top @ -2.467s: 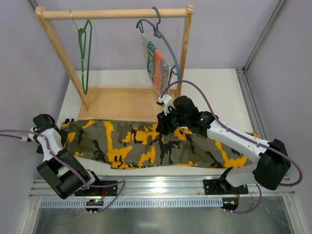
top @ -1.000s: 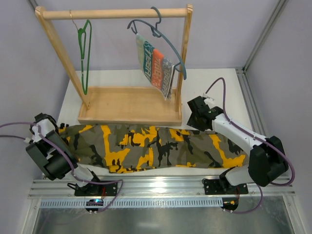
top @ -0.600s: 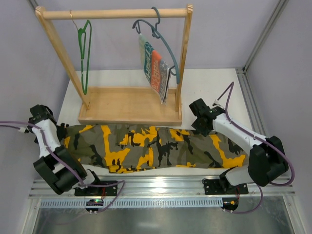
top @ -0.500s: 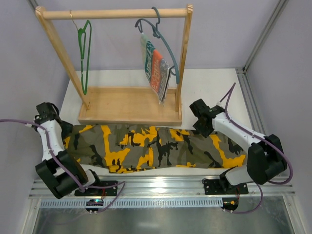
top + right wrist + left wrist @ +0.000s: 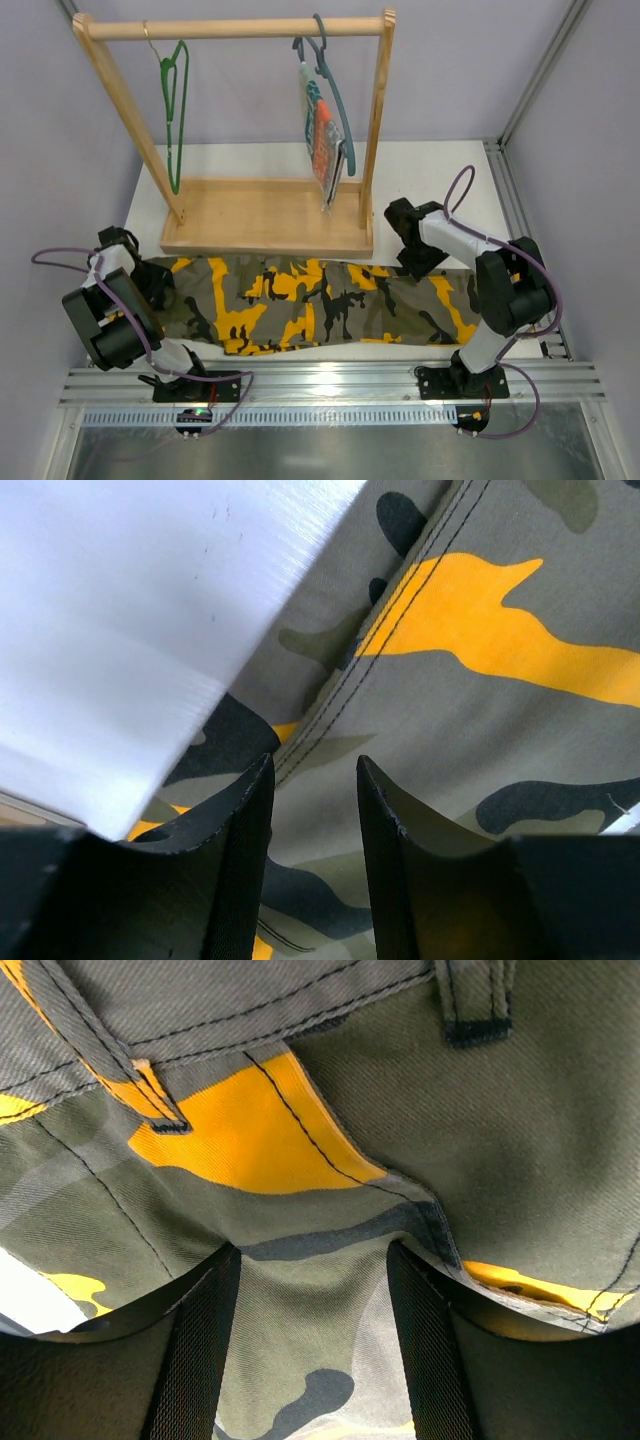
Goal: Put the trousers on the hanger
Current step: Fold the trousers
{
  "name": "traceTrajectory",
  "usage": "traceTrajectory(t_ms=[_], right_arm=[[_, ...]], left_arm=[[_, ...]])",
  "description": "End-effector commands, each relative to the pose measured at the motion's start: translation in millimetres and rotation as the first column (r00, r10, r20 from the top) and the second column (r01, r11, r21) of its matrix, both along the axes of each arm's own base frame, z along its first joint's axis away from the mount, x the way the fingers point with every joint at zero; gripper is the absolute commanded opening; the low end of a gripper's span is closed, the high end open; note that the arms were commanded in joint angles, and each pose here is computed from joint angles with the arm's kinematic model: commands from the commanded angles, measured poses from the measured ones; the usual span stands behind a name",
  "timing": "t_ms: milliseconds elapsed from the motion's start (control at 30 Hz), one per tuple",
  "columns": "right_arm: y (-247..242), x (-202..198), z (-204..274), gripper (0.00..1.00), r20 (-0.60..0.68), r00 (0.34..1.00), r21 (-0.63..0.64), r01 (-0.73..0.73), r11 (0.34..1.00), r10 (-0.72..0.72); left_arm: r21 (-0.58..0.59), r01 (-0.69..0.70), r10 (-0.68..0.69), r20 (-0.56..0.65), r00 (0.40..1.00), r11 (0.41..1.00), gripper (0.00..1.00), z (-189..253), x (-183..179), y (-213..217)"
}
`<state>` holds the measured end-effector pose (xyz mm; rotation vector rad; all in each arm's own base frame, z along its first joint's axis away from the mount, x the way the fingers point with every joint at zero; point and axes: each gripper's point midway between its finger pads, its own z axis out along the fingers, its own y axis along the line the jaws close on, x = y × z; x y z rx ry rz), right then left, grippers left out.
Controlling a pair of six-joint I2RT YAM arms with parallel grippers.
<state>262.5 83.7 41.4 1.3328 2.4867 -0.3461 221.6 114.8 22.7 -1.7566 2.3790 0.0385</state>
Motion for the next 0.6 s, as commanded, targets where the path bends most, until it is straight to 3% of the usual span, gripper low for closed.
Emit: traceTrajectory(t_ms=[0, 467, 567], right_arm=[[-5, 12, 6, 0.42, 0.025, 0.998, -0.032, 0.058, 0.998, -0.057], [-18, 9, -13, 0.41, -0.072, 0.988, -0.089, 0.127, 0.988, -0.134], [-22, 10, -16, 0.34, -0.073, 0.986, -0.094, 0.14, 0.986, -0.147]], left_arm=[[0.02, -0.001, 0.0, 0.039, 0.999, 1.0, 0.61, -1, 9, 6], [0.018, -0.014, 0.013, 0.032, 0.999, 1.0, 0.61, -4, 6, 5], [0.027, -0.015, 0.015, 0.03, 0.999, 1.0, 0.61, -4, 6, 6]])
